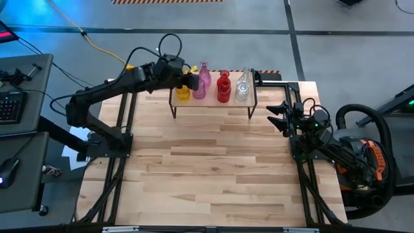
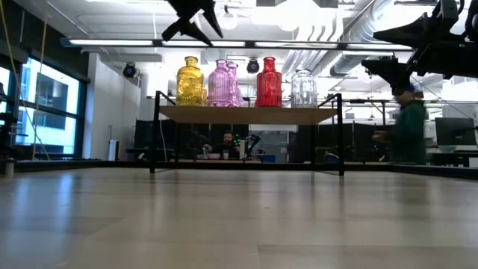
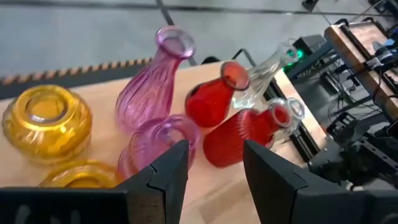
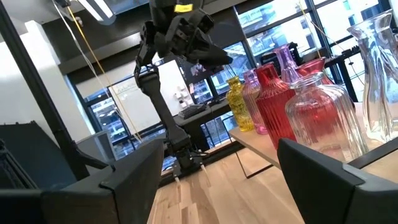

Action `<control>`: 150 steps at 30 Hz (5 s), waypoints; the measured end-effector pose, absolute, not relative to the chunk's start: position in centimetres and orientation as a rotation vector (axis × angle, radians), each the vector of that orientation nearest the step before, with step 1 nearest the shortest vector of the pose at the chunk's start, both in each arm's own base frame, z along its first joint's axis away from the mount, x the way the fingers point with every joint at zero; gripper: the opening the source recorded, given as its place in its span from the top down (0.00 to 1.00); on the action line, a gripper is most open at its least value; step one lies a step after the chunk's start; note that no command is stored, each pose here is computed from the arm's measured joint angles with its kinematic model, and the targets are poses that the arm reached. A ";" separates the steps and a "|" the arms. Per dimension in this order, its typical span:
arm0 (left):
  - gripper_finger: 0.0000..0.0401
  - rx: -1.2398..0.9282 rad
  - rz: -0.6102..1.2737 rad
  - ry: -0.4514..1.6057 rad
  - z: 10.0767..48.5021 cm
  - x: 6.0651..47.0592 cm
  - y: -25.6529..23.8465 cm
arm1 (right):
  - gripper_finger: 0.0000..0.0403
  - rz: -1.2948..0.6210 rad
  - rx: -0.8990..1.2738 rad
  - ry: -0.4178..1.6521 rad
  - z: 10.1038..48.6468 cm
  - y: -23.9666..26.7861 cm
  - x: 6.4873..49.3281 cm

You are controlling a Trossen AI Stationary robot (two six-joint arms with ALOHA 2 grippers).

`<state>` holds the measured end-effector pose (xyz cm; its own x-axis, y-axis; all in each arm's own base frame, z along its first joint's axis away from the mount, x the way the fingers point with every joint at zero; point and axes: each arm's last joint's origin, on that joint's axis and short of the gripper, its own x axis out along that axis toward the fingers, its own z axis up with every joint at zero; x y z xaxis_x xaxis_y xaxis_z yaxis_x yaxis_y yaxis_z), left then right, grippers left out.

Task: Sort vases onto shelf
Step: Adjust the pink vase, then return to Home Position

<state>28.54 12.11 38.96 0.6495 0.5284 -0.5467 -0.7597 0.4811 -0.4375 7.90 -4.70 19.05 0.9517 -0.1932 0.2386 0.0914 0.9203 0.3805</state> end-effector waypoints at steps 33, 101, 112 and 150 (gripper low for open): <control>0.65 -0.674 0.817 0.406 38.9 29.9 12.6 | 0.25 -0.150 0.369 -0.275 19.0 -4.7 7.9; 1.00 -0.573 0.904 0.560 35.8 31.2 15.6 | 0.25 -0.139 0.421 -0.277 19.0 -4.7 7.9; 1.00 -0.581 0.867 0.561 35.9 31.4 15.4 | 0.25 -0.139 0.419 -0.277 19.0 -4.7 7.9; 1.00 -0.160 0.840 0.325 36.8 20.1 2.3 | 0.25 -0.169 0.399 -0.186 18.1 -4.8 8.1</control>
